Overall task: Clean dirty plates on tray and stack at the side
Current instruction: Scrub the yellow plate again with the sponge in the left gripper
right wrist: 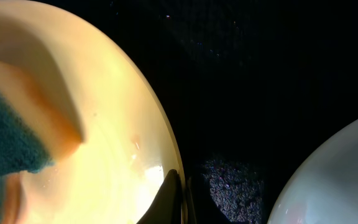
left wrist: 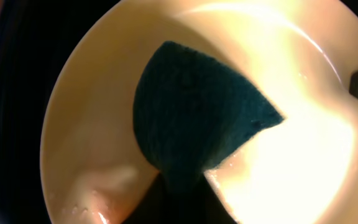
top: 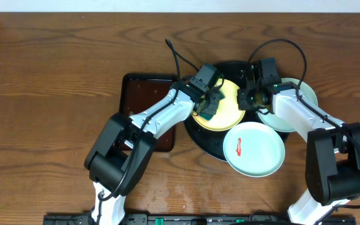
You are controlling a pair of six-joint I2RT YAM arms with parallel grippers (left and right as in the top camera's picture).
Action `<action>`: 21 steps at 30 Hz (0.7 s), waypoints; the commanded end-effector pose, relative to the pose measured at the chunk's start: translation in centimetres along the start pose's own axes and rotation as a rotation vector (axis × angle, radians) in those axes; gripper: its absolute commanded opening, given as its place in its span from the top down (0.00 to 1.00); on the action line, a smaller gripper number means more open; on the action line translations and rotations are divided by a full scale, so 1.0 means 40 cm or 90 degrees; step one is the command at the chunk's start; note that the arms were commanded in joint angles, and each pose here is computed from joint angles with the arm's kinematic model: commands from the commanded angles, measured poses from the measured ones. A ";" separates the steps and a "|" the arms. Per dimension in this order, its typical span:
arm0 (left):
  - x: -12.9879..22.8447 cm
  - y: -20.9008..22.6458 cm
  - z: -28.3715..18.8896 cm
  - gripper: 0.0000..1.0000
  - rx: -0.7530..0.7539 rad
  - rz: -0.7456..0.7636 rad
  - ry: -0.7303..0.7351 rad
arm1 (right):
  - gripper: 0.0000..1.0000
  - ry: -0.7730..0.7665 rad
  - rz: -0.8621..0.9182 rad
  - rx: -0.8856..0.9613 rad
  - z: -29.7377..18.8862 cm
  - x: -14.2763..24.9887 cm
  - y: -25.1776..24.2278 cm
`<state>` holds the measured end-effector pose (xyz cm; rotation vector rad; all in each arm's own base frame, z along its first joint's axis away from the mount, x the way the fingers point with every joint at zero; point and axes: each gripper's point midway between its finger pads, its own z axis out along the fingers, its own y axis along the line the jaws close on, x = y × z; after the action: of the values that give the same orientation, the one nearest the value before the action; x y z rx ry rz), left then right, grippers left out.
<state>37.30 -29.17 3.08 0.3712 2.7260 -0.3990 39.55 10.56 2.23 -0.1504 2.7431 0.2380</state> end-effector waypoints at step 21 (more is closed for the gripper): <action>-0.165 0.062 -0.066 0.93 -0.120 0.035 -0.190 | 0.97 0.000 0.003 -0.003 0.004 -0.002 0.008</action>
<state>42.09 -28.21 7.54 0.3027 2.4743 -0.2507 39.55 10.57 2.23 -0.1506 2.7428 0.2391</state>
